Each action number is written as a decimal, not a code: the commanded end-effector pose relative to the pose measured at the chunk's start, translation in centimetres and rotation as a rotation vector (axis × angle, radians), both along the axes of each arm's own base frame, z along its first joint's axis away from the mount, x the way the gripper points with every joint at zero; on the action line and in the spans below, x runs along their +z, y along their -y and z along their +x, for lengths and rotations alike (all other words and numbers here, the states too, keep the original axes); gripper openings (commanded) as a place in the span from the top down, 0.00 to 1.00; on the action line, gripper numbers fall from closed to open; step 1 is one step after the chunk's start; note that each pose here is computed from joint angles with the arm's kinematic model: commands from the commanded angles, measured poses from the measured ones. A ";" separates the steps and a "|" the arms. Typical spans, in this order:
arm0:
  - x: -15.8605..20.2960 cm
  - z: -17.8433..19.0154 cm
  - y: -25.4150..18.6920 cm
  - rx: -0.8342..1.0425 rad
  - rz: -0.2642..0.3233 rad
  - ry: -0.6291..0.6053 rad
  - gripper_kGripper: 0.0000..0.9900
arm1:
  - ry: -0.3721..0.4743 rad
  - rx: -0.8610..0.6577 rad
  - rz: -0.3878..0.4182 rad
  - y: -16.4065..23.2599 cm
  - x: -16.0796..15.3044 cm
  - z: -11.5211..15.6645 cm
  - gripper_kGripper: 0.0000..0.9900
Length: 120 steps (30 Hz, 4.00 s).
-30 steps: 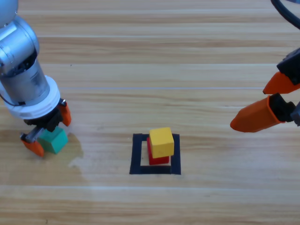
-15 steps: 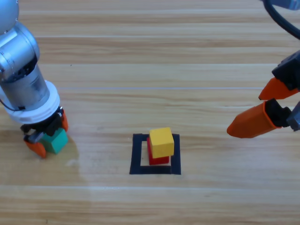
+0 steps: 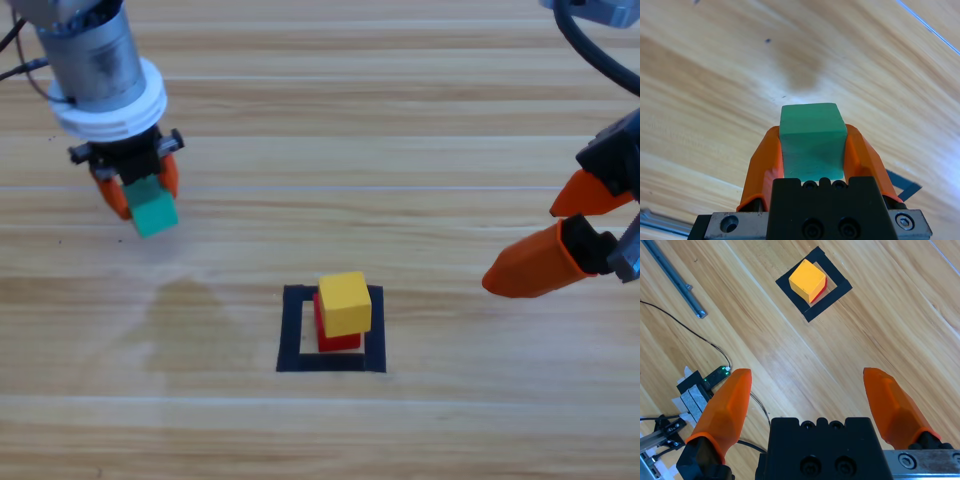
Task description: Stack the blocks in the rectangular block: red at the bottom, yellow in the middle, green on top
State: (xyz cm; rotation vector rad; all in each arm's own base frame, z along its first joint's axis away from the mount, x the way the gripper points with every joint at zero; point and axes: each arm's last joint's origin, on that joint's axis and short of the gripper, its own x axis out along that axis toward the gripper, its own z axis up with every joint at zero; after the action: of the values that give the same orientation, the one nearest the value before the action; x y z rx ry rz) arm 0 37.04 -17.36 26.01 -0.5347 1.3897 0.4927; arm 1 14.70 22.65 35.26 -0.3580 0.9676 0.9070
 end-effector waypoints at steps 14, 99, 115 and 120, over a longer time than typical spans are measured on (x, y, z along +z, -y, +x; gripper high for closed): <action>-1.0 0.5 10.2 -0.717 0.012 -0.058 1.00 | -0.029 -0.035 -0.027 0.3 -1.2 0.7 0.01; 1.3 -7.5 19.3 -0.709 0.041 -0.046 1.00 | -0.031 -0.034 -0.041 0.0 -1.6 1.0 0.01; 0.0 -7.4 19.5 -0.714 0.057 -0.075 1.00 | -0.039 -0.031 -0.049 -0.2 -1.9 1.1 0.01; -0.3 -7.3 19.6 -0.714 0.060 -0.080 1.00 | -0.040 -0.031 -0.050 -0.2 -2.0 1.1 0.01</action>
State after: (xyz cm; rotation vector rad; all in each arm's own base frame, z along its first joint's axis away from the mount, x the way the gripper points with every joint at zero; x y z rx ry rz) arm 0 29.89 -36.01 28.46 -0.0126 1.4885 -0.0646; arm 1 14.79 22.72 35.15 -0.3591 0.9718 0.9047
